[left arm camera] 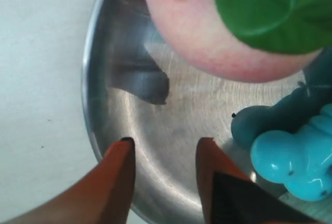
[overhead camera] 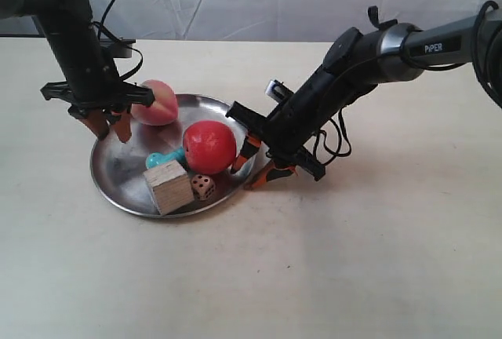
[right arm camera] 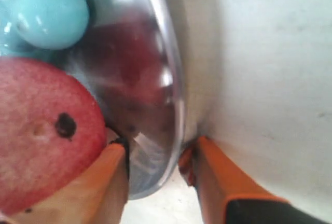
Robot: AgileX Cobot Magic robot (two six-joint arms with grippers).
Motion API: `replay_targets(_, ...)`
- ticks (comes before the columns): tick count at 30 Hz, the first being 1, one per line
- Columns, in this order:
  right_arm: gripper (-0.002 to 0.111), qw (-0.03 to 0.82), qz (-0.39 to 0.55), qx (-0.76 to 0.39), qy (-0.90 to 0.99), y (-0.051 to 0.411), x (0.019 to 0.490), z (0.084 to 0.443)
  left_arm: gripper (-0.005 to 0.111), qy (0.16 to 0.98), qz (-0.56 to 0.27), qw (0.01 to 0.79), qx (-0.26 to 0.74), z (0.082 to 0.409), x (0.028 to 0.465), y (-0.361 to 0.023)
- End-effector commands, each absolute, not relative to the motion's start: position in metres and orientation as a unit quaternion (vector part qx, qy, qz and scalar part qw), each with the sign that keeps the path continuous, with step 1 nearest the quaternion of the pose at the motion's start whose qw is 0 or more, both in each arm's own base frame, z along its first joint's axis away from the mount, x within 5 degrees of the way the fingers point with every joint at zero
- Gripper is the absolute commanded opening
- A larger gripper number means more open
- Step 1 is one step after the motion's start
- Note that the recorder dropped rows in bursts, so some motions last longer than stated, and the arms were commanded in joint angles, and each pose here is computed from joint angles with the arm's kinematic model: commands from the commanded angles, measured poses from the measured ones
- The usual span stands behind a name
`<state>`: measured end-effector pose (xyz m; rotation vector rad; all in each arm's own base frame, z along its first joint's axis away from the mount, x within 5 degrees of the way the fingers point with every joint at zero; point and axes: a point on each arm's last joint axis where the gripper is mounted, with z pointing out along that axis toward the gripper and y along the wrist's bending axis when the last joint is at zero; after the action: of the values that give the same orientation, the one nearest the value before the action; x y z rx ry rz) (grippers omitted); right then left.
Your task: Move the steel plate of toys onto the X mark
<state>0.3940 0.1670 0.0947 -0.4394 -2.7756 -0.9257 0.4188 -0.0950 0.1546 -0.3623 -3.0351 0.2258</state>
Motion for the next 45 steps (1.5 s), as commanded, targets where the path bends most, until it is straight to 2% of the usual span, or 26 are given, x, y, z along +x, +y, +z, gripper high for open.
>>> replay_targets(1, 0.042, 0.095, -0.256, -0.120, -0.955, 0.156, 0.389, 0.082, 0.039, -0.990, 0.072, 0.038, -0.115, 0.157, 0.419, -0.094)
replay_targets(10, 0.042, 0.111, -0.234, -0.094, -0.961, 0.152, 0.384, 0.083, 0.039, -0.992, 0.063, 0.004, -0.109, 0.186, 0.417, -0.086)
replay_targets(25, 0.042, 0.039, -0.135, -0.054, -0.989, 0.131, 0.385, 0.134, 0.038, -0.992, 0.052, -0.045, -0.105, 0.226, 0.410, -0.078)
replay_targets(28, 0.042, 0.000, -0.144, -0.032, -0.989, 0.131, 0.384, 0.160, 0.033, -0.990, 0.055, -0.065, -0.110, 0.243, 0.406, -0.077)
replay_targets(30, 0.038, -0.038, -0.146, 0.012, -0.989, 0.129, 0.381, 0.186, 0.024, -0.987, 0.071, -0.081, -0.123, 0.258, 0.399, -0.079)
replay_targets(34, 0.009, -0.117, -0.142, 0.069, -0.980, 0.121, 0.360, 0.250, 0.000, -0.973, 0.125, -0.112, -0.155, 0.290, 0.367, -0.084)
replay_targets(35, 0.000, -0.141, -0.144, 0.073, -0.977, 0.118, 0.352, 0.266, 0.000, -0.968, 0.138, -0.138, -0.161, 0.300, 0.359, -0.085)
replay_targets(42, 0.000, -0.296, -0.163, 0.080, -0.938, 0.096, 0.279, 0.354, 0.000, -0.912, 0.149, -0.340, -0.174, 0.353, 0.275, -0.074)
replay_targets(45, 0.000, -0.340, -0.171, 0.078, -0.921, 0.085, 0.242, 0.369, 0.000, -0.883, 0.149, -0.408, -0.177, 0.363, 0.234, -0.067)
